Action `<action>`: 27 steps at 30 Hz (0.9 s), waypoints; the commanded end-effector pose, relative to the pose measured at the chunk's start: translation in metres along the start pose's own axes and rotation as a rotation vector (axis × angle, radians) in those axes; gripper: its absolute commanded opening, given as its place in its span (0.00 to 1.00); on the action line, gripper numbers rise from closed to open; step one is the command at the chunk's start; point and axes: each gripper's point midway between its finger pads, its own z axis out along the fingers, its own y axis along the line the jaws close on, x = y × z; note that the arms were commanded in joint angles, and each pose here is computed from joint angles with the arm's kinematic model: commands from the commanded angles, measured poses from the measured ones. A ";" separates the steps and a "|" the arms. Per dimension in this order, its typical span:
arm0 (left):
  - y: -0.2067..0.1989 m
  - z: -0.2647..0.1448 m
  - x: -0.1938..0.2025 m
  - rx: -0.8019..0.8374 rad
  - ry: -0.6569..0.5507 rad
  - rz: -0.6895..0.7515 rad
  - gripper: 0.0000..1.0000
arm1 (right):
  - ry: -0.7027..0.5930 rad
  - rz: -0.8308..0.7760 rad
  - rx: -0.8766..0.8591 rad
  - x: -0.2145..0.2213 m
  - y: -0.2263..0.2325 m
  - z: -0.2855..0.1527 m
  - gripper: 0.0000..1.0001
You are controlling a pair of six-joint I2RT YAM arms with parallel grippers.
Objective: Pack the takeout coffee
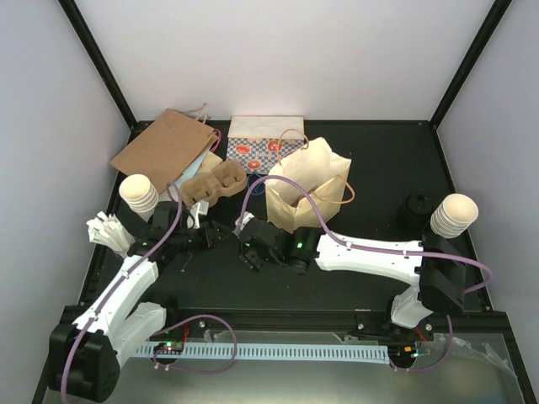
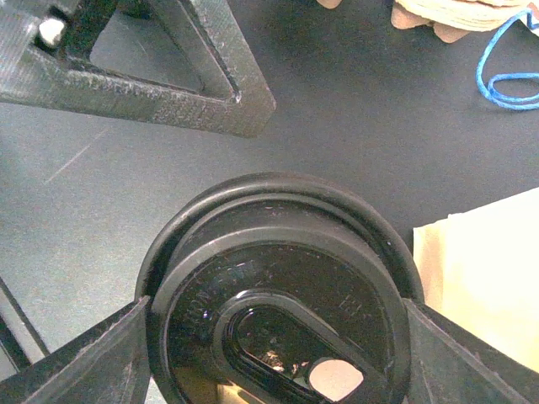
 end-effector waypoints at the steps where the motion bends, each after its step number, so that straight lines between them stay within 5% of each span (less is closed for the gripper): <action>1: -0.006 0.002 -0.001 0.041 0.011 0.028 0.48 | 0.005 -0.018 0.025 -0.003 -0.002 0.008 0.76; 27: -0.005 -0.001 -0.005 0.035 -0.034 0.023 0.44 | 0.121 -0.029 0.006 0.018 -0.004 0.037 0.77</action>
